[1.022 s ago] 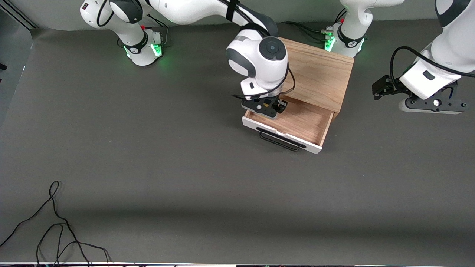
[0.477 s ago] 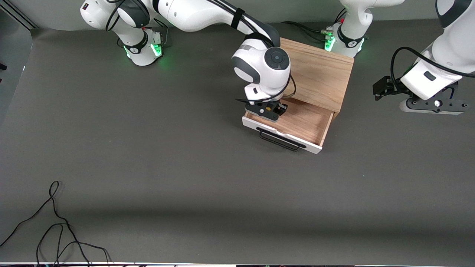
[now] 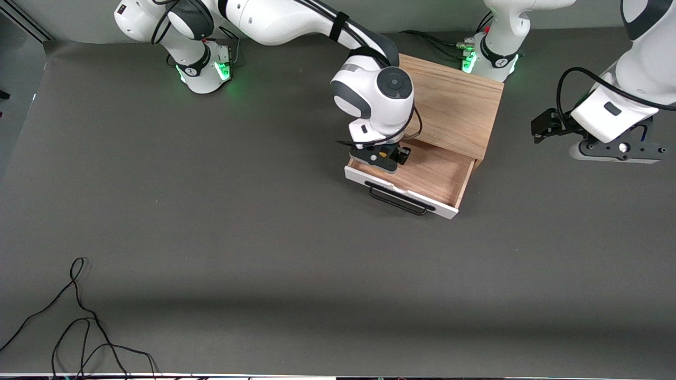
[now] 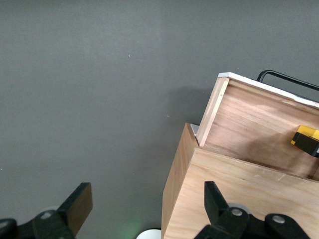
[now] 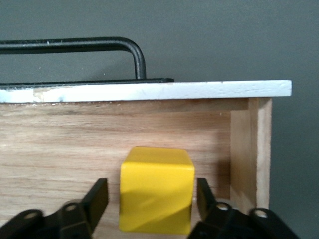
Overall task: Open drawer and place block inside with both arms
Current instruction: 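Lower the cube into the drawer and open the right gripper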
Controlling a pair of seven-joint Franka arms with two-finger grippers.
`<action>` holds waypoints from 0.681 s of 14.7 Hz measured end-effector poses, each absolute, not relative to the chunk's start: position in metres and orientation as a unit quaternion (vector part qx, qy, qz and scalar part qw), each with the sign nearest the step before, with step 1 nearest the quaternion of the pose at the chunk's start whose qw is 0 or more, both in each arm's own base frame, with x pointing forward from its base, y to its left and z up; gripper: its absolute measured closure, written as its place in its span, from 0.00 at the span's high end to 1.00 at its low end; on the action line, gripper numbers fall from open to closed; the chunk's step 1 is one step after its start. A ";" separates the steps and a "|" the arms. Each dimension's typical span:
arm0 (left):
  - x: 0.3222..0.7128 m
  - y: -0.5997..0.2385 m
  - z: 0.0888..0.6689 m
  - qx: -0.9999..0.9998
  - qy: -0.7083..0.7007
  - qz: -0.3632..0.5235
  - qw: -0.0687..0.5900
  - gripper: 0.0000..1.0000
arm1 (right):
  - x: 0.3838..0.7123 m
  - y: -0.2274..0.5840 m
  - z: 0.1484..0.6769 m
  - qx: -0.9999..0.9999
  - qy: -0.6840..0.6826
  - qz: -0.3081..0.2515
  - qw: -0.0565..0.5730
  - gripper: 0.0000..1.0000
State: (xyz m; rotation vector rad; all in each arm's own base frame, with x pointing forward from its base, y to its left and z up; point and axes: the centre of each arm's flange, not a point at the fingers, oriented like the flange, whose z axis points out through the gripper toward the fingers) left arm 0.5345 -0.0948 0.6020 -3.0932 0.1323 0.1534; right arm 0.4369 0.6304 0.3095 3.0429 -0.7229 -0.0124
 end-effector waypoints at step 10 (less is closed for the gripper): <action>0.535 -0.093 0.600 -0.998 0.041 0.052 0.021 1.00 | 0.459 0.592 0.449 0.967 -0.256 0.014 -0.012 1.00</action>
